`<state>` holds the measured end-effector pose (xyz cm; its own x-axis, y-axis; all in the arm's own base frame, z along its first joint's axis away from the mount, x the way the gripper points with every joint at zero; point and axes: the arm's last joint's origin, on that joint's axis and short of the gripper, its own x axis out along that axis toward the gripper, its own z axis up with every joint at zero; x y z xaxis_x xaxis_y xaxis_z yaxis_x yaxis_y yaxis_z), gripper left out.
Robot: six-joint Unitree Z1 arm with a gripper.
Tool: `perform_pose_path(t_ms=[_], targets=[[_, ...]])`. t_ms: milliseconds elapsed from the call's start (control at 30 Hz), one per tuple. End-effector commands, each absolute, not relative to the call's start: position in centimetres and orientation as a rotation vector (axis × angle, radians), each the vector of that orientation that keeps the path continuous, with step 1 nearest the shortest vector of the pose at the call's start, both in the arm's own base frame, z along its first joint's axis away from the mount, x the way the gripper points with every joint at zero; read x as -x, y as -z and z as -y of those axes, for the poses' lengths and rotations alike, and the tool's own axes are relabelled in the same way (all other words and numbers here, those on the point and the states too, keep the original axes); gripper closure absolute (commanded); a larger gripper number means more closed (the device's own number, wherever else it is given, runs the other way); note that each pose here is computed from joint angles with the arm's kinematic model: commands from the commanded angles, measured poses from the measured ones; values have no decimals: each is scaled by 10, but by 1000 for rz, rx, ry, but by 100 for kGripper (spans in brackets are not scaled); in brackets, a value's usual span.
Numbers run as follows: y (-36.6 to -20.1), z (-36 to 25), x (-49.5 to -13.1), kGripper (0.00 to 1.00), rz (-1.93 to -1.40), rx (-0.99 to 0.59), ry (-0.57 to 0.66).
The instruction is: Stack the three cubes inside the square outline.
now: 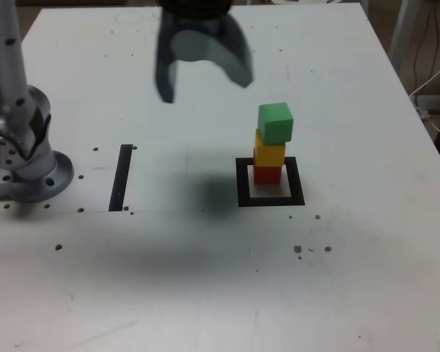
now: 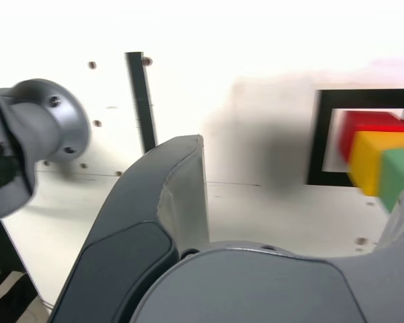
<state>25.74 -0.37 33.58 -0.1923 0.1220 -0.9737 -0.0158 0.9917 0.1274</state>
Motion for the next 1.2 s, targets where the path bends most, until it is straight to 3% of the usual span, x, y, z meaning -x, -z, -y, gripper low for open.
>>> perform_pose_path(t_ms=[0,333,767,1167], targets=[[-331,2,-233,0,-1793,-73,-141],[-312,1,-177,0,-1831,-43,-181],[-254,2,-161,0,-1846,0,-150],[-239,4,-155,0,-1846,28,-127]])
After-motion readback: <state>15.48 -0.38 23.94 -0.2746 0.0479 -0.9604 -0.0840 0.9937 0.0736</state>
